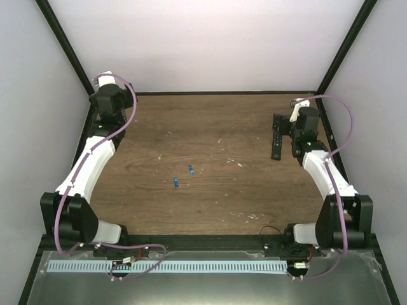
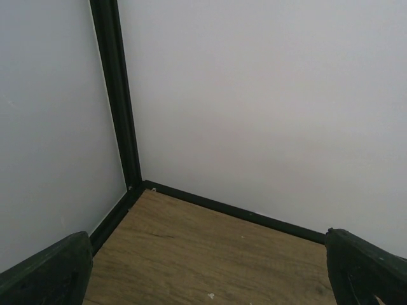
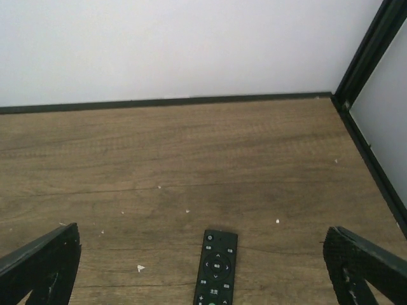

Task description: Load the batteries into the remote control

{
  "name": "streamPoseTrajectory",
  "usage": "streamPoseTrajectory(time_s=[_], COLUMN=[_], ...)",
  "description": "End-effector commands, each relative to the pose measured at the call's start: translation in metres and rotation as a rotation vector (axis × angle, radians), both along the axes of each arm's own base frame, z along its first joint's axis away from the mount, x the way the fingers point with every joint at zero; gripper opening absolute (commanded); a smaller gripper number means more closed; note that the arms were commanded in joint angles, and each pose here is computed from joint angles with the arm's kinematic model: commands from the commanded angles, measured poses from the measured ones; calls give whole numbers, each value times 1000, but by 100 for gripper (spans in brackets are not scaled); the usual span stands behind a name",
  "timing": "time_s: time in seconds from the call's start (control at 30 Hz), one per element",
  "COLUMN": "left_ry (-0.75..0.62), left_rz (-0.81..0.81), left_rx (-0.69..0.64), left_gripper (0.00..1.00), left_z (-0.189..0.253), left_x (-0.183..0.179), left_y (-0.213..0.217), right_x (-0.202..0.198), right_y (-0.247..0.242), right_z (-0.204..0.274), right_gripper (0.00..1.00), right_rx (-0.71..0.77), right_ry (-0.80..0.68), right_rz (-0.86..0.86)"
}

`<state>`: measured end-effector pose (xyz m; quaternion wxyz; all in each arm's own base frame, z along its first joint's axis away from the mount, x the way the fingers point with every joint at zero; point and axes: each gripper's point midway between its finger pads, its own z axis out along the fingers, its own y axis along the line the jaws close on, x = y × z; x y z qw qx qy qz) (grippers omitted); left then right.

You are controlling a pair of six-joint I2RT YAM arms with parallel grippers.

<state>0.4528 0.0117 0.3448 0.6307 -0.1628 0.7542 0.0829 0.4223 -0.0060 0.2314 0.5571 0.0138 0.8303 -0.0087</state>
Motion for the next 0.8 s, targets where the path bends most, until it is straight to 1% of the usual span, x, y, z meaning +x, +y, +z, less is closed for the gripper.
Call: streamPoseTrajectory(time_s=[0.0,0.1,0.17,0.33,0.47,0.6,0.77], left_ry=[27,44,86,202,245,268,299], left_rz=[-78,-119,-136,-200,-250,-290,-295], left_rx=[-3,7,-2,-50,-102,-135,-134], left_gripper=[100,100,100,100,100,100,100], left_z=[-8,-15,-26,-56,-70,-80,-91], left_x=[3,7,12,22,28,33,40], left_y=[-2,-9,-14,-38,-57,-69,-72], right_x=[11,14,15,17,17,12,5], right_y=[-11,-11,-10,-2,3,7,9], right_z=[-18,-44,-64,-103,-130,-148,-168], right_gripper=[100,100,100,100,100,100,99], right_rx=[33,78,110,177,200,208,204], right_ry=[153,297,375,519,631,684,739], right_rz=[-75,-106,-128,-136,-140,-146,-158])
